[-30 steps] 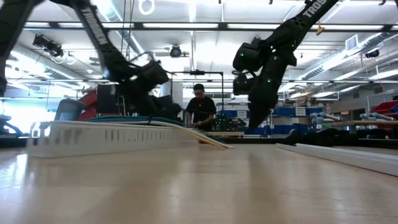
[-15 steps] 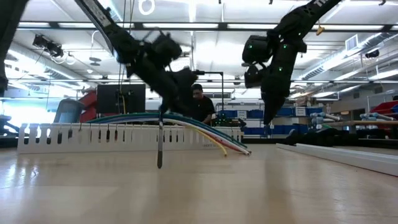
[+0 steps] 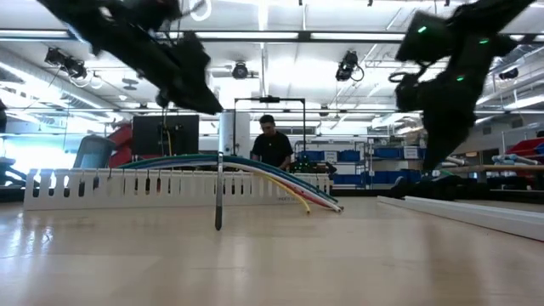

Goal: Ziptie cables
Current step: Put the zip-tied cables into the white cable duct

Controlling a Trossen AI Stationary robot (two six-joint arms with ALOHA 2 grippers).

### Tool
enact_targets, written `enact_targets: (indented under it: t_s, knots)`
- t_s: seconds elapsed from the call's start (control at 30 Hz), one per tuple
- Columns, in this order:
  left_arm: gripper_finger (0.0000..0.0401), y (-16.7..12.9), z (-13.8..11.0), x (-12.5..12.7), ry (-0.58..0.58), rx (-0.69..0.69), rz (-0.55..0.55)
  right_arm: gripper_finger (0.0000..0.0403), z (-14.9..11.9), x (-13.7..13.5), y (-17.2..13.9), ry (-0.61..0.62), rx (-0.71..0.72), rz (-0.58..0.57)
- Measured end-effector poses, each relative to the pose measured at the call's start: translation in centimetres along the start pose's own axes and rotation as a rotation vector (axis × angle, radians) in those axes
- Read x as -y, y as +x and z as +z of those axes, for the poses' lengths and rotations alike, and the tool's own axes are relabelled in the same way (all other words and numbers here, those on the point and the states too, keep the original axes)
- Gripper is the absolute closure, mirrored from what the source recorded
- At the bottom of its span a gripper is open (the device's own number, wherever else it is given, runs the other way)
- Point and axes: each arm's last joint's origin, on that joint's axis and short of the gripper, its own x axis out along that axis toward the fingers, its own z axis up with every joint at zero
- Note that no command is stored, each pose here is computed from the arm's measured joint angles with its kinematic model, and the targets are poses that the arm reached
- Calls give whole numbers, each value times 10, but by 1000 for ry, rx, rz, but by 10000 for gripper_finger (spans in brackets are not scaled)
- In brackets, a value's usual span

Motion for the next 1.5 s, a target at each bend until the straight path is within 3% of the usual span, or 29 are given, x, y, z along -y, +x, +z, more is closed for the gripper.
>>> enact_targets:
  t_s: [0.23, 0.47, 0.6, 0.77, 0.93, 1.17, 1.33, 1.5]
  knots:
    - [245, -40, -17, 35, 56, 17, 36, 403, -16, -52, -2, -48, 274, 212]
    - [245, -65, -36, 63, 144, 24, 56, 403, -23, -97, 24, -120, 427, 246]
    - [245, -74, -48, 66, 140, 4, 73, 401, -20, -109, 51, -125, 506, 246]
    - [245, -73, -83, 60, 113, -49, 72, 402, -8, -113, 83, -114, 626, 281]
    - [245, -71, -107, 51, 64, -84, 96, 402, 11, -116, 105, -257, 586, 352]
    - [245, -70, -110, 50, 58, -87, 104, 403, 51, -122, 108, -304, 416, 206]
    - [245, -70, -110, 49, 80, -84, 108, 403, 72, -128, 96, -392, 213, 23]
    - [245, -70, -110, 49, 80, -84, 109, 401, 88, -128, 80, -397, 178, -184]
